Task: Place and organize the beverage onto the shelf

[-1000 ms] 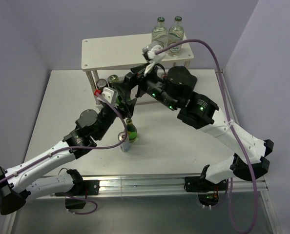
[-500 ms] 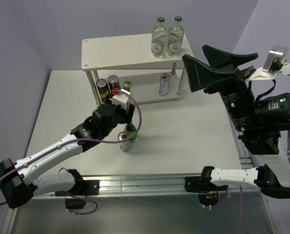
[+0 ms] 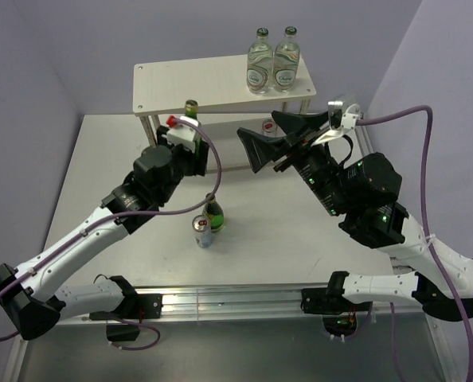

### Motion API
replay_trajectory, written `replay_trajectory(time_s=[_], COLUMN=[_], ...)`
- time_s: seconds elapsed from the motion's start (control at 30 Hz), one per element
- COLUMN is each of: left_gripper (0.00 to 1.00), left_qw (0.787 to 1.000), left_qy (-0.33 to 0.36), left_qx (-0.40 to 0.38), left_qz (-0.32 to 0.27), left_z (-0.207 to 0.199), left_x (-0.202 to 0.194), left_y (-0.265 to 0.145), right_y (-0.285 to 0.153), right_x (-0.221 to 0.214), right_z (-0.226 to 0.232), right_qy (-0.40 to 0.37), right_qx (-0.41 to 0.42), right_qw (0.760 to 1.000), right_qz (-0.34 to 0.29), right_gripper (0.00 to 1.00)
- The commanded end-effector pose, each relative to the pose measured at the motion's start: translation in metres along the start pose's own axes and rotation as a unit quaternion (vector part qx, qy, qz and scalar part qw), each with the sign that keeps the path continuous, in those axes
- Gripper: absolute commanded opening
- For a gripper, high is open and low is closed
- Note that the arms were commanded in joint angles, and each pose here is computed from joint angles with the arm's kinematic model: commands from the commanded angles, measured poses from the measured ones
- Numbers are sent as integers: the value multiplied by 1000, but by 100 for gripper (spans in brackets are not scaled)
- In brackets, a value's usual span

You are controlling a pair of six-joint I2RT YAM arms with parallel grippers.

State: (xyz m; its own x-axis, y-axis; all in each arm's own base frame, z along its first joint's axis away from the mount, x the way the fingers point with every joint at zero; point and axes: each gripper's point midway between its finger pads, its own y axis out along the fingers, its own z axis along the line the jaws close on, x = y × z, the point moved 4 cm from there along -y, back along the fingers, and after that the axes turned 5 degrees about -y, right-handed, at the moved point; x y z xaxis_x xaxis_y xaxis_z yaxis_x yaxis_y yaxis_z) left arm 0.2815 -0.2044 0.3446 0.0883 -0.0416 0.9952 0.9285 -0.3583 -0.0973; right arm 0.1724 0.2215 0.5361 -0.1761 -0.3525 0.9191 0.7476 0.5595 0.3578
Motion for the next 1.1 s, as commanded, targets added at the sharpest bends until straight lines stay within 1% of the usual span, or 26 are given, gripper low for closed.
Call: replay_trajectory(time_s=[0.0,0.03,0.07,0.1,0.13,0.17,0.3,0.37,0.4,0.43,0.47,0.57,0.7,0.73,0.8,0.9,1.07], left_gripper=[0,0,0,0,0,0,0,0,0,0,0,0,0,0,0,0,0], left_qw=[985,984,983,980,978,976,966,963,960,961,957,955,947,948,944,941,935], left_qy=[-64,-67,-66,-71,-75,-75,-65,-57,-55,-49,-52,-52,-49,-43,-41,-39,-48], left_qx=[34,40,59,62,72,80,106,118,124,131,137,147,164,165,172,186,210], left_qz=[-157,-163,-163,-173,-183,-190,-225,-235,-244,-238,-249,-252,-271,-268,-277,-280,-281], left_z=[29,34,44,47,55,64,80,83,87,88,92,97,107,107,112,120,136], left_x=[111,118,120,132,140,149,168,173,182,179,187,186,192,189,196,197,185], left_y=[-11,-10,-3,1,-1,5,16,25,26,37,38,53,65,73,75,84,96], right_y=[-15,-16,-19,-20,-22,-24,-30,-32,-33,-34,-35,-38,-41,-42,-45,-47,-51], right_x=[18,8,9,0,4,-2,-17,-28,-31,-40,-41,-53,-67,-73,-78,-88,-100], right_z=[-5,-6,-8,-9,-10,-11,-14,-15,-15,-16,-17,-19,-20,-21,-22,-25,-31], right_qy=[37,36,39,39,44,44,49,48,50,48,50,50,49,47,46,42,28], right_qx=[0,-3,-4,-9,-9,-10,-15,-17,-18,-20,-21,-27,-28,-31,-32,-37,-49], right_qw=[999,999,999,999,999,999,999,999,999,999,998,998,998,998,997,997,997], right_qz=[-37,-29,-31,-24,-29,-24,-10,-1,2,10,11,22,36,43,47,53,59], right_gripper=[100,100,100,100,100,100,100,100,100,100,100,100,100,100,100,100,100])
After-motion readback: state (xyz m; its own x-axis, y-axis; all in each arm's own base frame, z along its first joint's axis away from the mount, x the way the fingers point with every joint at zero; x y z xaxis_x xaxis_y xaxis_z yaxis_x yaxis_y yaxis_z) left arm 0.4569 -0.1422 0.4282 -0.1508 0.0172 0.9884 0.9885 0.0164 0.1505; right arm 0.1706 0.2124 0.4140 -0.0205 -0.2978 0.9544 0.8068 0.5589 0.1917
